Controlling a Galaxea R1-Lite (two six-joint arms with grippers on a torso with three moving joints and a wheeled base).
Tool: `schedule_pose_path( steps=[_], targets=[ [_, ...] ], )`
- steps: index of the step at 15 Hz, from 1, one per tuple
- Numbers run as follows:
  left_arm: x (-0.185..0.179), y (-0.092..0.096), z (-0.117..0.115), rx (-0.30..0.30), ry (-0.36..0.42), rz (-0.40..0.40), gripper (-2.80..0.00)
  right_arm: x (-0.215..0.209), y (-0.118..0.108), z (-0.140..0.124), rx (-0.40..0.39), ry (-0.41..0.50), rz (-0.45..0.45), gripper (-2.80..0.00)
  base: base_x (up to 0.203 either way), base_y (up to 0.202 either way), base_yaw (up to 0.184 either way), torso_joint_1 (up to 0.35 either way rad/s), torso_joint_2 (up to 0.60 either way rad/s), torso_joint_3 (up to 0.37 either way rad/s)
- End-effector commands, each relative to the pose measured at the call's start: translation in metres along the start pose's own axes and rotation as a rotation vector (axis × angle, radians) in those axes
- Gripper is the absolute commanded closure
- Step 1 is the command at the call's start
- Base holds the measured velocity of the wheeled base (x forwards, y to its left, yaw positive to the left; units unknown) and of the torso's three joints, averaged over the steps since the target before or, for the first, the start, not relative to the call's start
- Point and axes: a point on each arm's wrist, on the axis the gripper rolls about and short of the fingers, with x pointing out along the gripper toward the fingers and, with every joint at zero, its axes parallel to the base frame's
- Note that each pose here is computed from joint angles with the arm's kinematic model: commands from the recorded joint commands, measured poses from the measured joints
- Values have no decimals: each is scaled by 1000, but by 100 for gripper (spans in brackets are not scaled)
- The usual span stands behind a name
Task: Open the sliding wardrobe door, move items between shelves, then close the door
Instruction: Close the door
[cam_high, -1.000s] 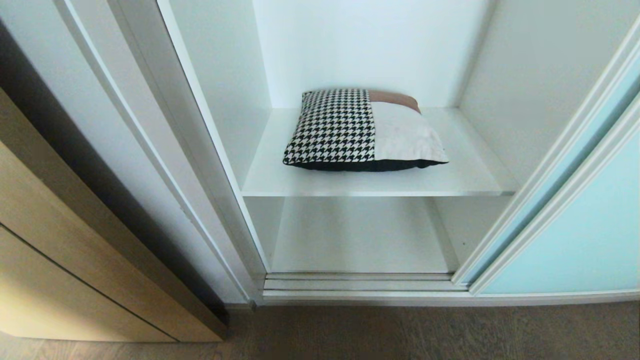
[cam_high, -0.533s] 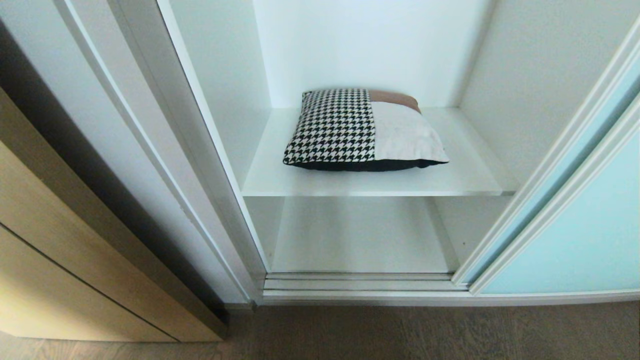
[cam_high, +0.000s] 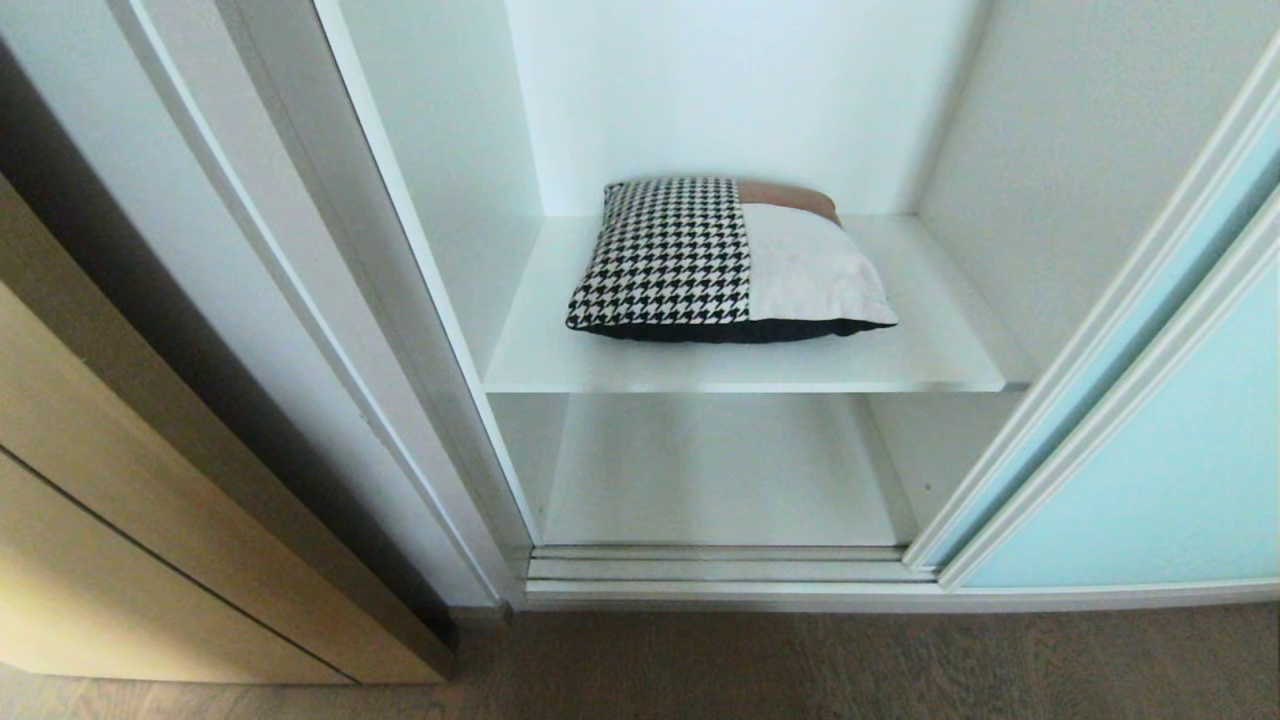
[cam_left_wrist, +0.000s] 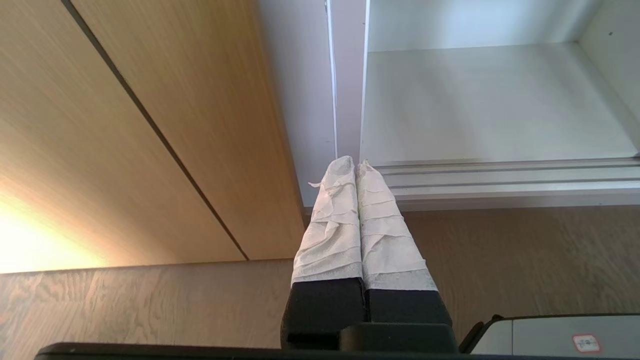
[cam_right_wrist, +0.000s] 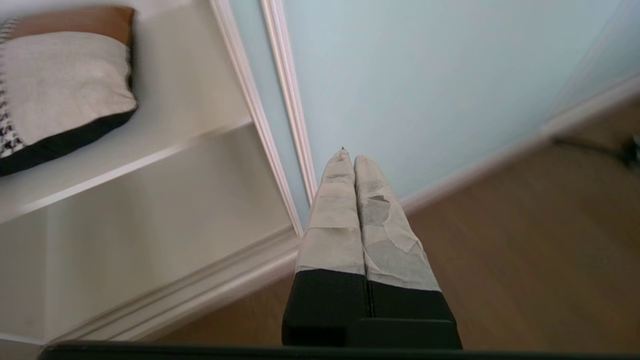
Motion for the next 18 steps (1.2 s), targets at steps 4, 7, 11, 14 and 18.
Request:
schedule_pose_path(
  steps=[4, 7, 11, 14, 18],
  targets=[
    [0, 0, 0, -1, 4, -1, 0, 28, 19, 27, 28, 58, -63, 0, 0, 0, 0, 0, 0, 0],
    [0, 0, 0, -1, 4, 0, 0, 66, 19, 30, -1, 131, -77, 0, 0, 0, 0, 0, 0, 0],
    [0, 0, 0, -1, 3, 1, 0, 132, 14, 39, -87, 135, -74, 0, 0, 0, 0, 0, 0, 0],
    [0, 0, 0, -1, 4, -1, 0, 166, 9, 57, -154, 131, 43, 0, 0, 0, 0, 0, 0, 0],
    [0, 0, 0, -1, 4, -1, 0, 191, -3, 58, -184, 194, 242, 0, 0, 0, 0, 0, 0, 0]
  ],
)
